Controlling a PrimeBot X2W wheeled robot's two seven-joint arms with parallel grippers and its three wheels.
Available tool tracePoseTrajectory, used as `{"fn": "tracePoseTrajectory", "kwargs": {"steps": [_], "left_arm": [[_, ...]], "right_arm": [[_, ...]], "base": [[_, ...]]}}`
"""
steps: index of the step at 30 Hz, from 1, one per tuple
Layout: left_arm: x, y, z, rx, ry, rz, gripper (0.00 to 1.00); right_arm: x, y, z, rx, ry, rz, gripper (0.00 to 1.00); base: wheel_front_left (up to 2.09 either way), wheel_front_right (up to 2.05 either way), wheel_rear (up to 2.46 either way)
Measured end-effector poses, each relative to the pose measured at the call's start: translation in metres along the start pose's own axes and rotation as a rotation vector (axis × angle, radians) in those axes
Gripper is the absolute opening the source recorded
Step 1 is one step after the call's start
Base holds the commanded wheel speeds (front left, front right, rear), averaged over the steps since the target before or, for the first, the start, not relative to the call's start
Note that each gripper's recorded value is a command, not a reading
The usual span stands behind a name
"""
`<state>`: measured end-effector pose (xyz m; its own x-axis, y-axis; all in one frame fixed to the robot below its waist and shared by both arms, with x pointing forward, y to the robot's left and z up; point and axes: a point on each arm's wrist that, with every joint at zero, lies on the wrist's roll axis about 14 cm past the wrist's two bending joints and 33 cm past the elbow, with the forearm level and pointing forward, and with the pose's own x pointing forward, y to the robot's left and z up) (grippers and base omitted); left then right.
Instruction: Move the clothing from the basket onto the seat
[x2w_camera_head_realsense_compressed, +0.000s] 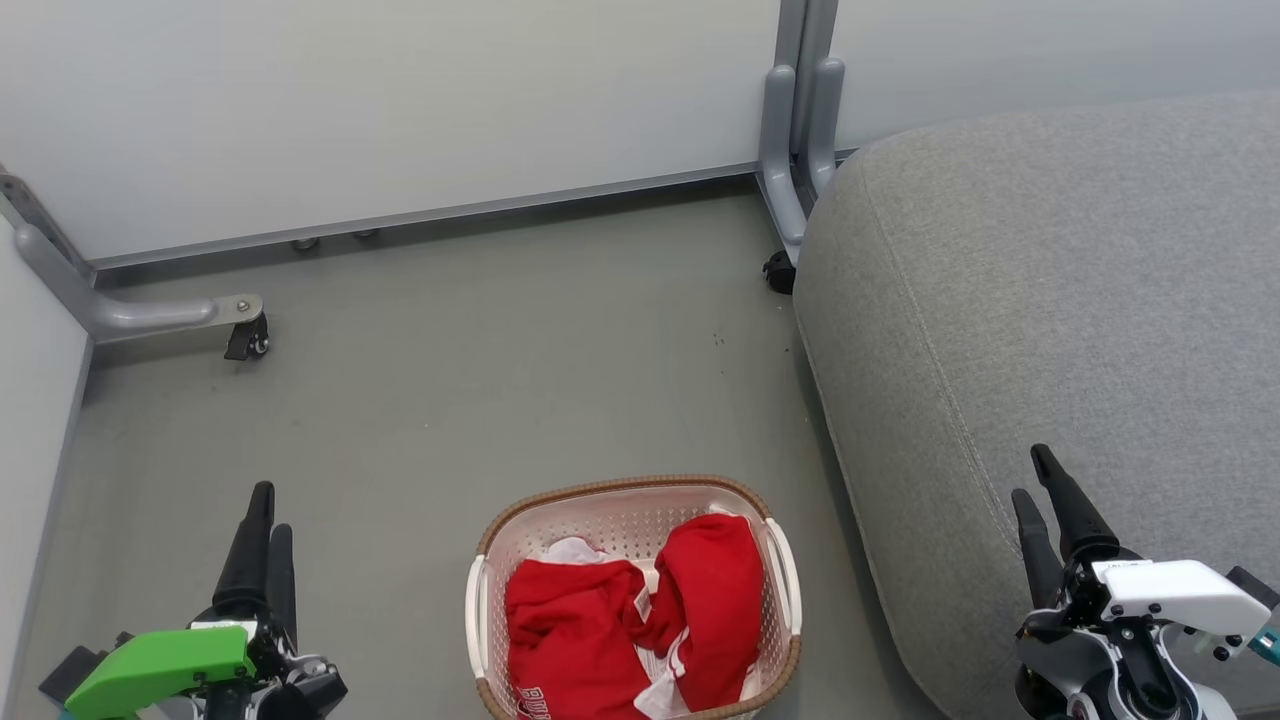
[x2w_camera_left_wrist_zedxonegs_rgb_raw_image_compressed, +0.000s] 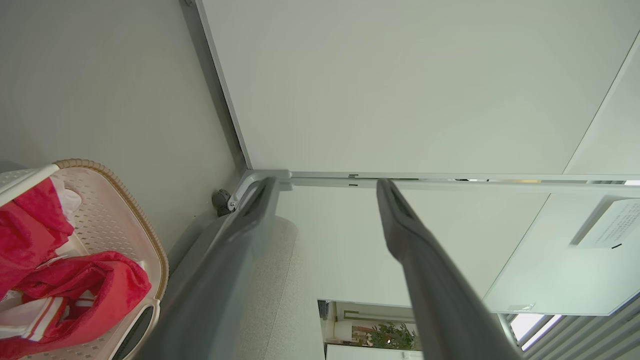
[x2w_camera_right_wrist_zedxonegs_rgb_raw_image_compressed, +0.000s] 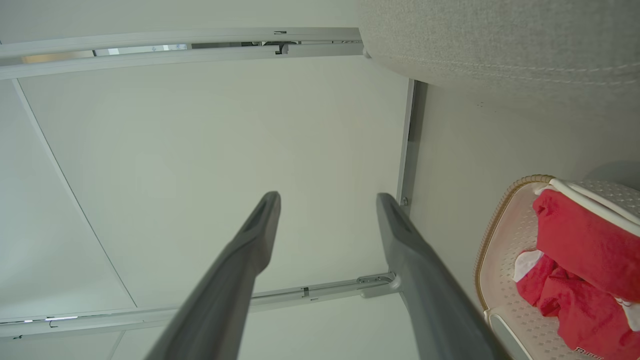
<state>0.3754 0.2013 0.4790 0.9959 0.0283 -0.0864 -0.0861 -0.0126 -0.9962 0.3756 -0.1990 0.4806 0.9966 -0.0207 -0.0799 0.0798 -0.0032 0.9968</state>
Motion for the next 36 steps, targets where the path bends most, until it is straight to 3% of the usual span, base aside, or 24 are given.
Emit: {"fn": "tracePoseTrajectory", "kwargs": {"steps": [15, 36], "left_arm": [[-0.003, -0.003, 0.020, 0.100, -0.091, -0.006, 1.00], [-0.006, -0.046, 0.050, 0.415, -0.229, -0.110, 1.00]], "right_arm": [[0.000, 0.004, 0.009, -0.211, -0.050, 0.003, 1.00], [0.005, 0.071, -0.013, -0.774, -0.068, 0.216, 1.00]], "base": [[0.00, 0.00, 0.00], [0.00, 0.00, 0.00]]}}
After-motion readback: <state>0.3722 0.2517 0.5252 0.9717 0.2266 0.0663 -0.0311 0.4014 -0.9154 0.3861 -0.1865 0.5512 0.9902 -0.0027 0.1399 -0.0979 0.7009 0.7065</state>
